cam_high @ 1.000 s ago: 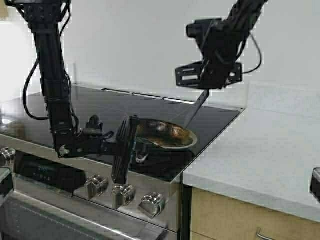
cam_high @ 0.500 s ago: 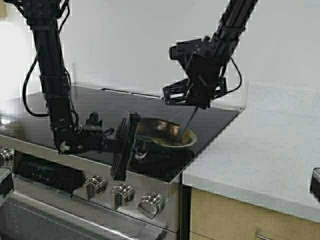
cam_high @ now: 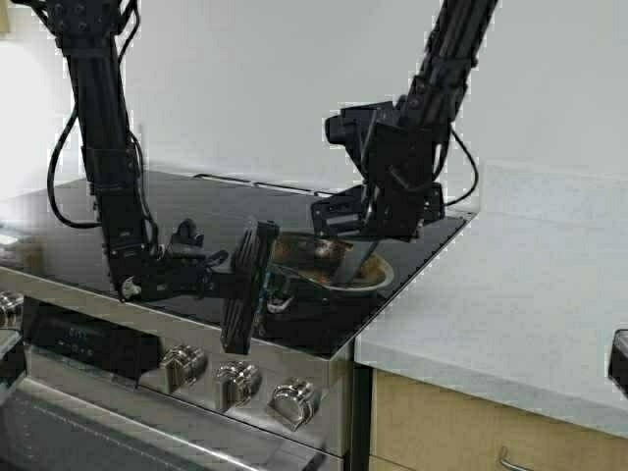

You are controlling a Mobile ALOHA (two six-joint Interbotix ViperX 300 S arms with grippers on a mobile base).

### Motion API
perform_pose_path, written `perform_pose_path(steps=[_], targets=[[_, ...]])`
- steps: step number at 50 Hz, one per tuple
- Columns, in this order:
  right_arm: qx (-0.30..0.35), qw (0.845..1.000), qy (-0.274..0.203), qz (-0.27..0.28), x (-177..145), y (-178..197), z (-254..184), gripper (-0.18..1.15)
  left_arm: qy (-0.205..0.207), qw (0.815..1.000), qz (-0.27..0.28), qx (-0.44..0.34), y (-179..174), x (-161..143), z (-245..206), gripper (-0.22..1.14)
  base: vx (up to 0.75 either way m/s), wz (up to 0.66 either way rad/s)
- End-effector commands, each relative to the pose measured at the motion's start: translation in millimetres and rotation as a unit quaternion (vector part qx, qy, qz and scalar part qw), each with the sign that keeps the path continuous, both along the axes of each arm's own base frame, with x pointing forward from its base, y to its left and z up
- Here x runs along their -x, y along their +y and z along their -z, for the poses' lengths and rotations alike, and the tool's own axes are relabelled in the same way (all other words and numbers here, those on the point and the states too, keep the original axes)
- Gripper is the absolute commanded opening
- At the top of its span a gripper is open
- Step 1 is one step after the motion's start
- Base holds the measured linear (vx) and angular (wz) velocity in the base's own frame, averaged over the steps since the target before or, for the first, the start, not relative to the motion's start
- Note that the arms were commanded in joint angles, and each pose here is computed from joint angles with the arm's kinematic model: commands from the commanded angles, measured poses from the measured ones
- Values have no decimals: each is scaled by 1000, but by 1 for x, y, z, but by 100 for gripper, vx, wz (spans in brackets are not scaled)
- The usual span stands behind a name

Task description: Add oil to the pan and cook the shrimp and serve it

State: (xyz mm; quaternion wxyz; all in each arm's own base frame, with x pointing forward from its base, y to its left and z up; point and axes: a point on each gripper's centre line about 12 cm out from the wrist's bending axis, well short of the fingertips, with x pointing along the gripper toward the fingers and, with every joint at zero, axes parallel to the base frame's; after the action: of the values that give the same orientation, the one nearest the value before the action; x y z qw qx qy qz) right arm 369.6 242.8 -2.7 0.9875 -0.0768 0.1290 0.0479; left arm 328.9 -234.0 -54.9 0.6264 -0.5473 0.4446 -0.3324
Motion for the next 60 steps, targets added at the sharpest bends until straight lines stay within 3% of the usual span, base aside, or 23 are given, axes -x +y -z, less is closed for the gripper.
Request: perform_pose_path(steps=[1, 13, 20, 35, 60], targets=[[-7, 1000, 7, -7, 17, 7, -8, 7, -57, 998, -18, 23, -3, -22, -38, 3, 0, 0], [-18, 1000, 18, 14, 23, 0, -5, 7, -60, 998, -18, 25, -4, -23, -39, 3, 0, 0], [-52, 997, 1, 56, -4, -9, -19, 7, -56, 998, -15, 20, -2, -20, -37, 3, 0, 0], [-130, 984, 18, 123, -43, -45, -42, 7, -47, 999, -10, -5, 3, -6, -30, 3, 0, 0], [-126, 985, 43, 114, -61, -47, -14, 7, -51, 998, 27, -36, 2, 3, -32, 3, 0, 0]])
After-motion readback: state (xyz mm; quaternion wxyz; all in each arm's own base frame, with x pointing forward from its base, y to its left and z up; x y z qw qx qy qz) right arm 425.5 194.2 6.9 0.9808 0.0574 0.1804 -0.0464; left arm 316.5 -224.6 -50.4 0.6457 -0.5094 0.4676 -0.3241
